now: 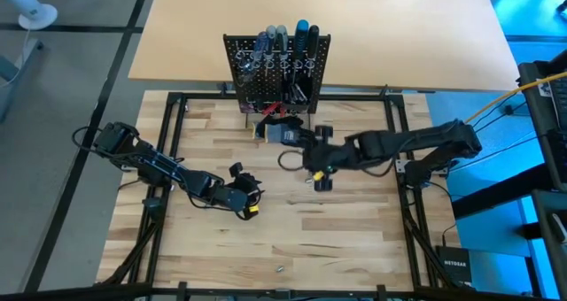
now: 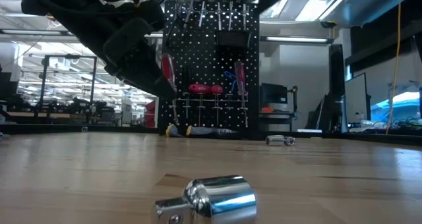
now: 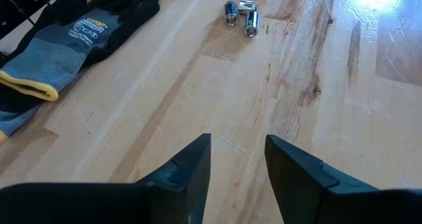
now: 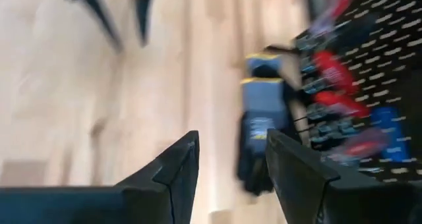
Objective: Hang tools onto peg board
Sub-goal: Put the socket into the pegboard bin
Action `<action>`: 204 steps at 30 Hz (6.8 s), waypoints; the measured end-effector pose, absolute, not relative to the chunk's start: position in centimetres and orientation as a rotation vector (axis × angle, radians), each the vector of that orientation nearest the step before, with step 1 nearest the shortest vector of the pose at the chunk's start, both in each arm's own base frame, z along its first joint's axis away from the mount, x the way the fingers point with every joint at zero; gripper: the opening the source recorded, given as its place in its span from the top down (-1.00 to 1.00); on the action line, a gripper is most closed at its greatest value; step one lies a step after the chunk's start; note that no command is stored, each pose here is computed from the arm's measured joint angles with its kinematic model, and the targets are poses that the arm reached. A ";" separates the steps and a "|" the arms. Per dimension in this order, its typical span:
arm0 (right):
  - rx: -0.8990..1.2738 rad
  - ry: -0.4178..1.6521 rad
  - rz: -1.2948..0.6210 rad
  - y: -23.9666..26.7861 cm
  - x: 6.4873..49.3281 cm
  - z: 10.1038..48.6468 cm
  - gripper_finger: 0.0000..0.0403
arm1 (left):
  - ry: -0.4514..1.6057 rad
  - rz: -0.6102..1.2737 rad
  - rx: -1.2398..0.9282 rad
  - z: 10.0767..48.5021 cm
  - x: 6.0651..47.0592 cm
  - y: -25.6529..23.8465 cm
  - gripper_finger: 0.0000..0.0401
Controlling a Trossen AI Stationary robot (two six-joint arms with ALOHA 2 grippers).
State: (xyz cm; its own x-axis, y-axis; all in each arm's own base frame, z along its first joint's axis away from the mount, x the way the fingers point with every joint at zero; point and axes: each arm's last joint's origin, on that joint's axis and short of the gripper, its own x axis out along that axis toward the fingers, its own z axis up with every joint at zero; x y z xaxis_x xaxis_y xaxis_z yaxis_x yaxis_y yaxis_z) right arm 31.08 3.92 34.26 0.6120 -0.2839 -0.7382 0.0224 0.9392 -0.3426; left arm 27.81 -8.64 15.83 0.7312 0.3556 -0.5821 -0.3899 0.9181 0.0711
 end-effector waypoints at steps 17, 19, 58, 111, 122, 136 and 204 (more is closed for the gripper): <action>-0.216 1.045 -0.071 4.4 29.6 21.7 0.14 | 0.630 0.411 -0.057 15.8 27.8 -8.6 0.33; -0.193 1.028 -0.068 4.4 29.4 20.8 0.14 | 0.629 0.411 -0.057 15.8 27.8 -8.6 0.33; -0.060 1.137 -0.017 1.6 31.2 13.0 0.14 | 0.631 0.409 -0.050 15.8 27.8 -8.6 0.33; -0.394 0.685 -0.391 -2.3 34.8 36.5 0.68 | 0.631 0.409 -0.049 15.8 27.8 -8.6 0.33; -0.337 0.710 -0.648 -7.8 33.6 38.1 0.68 | 0.632 0.409 -0.049 15.8 27.8 -8.6 0.33; -0.291 0.772 -0.637 -7.9 33.2 37.4 0.06 | 0.632 0.408 -0.046 15.8 27.8 -8.6 0.33; -0.104 1.252 -0.036 -0.1 32.9 13.9 0.01 | 0.631 0.409 -0.050 15.8 27.8 -8.6 0.33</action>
